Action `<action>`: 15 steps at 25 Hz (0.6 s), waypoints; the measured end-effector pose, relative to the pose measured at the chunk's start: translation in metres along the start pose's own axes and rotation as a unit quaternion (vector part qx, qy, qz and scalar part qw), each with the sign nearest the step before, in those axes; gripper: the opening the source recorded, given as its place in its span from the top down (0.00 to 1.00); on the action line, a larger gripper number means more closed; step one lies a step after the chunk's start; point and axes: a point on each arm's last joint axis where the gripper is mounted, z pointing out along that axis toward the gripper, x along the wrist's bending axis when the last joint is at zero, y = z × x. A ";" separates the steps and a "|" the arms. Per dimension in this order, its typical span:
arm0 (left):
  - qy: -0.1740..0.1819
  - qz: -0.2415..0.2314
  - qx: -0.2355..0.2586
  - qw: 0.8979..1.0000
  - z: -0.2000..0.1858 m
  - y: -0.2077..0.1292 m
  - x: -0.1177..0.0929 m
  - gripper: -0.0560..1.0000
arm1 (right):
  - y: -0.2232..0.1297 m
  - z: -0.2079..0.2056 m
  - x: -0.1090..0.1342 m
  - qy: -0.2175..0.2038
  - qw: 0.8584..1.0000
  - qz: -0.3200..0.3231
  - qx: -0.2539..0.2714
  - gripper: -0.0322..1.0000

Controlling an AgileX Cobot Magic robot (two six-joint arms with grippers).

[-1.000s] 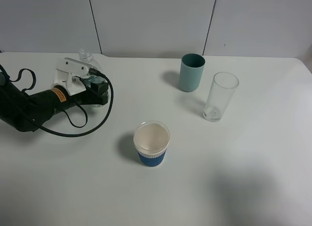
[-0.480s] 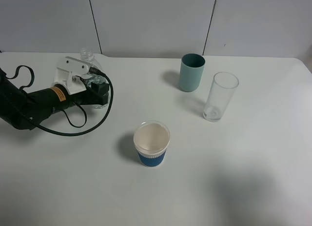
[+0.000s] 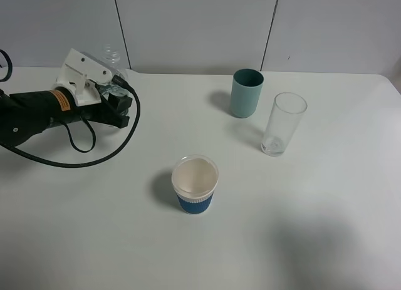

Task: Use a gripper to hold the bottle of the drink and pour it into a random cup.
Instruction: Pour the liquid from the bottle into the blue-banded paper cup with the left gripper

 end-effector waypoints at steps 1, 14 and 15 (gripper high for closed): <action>0.003 0.008 -0.002 1.000 -0.004 0.005 0.001 0.51 | 0.000 0.000 0.000 0.000 1.000 0.000 0.000 0.25; 0.081 0.093 -0.085 0.989 -0.056 0.069 0.015 0.51 | 0.000 0.000 0.000 0.000 1.000 0.000 0.000 0.25; 0.089 0.110 -0.091 0.986 -0.060 0.073 0.016 0.51 | 0.000 0.000 0.000 0.000 1.000 0.000 0.000 0.25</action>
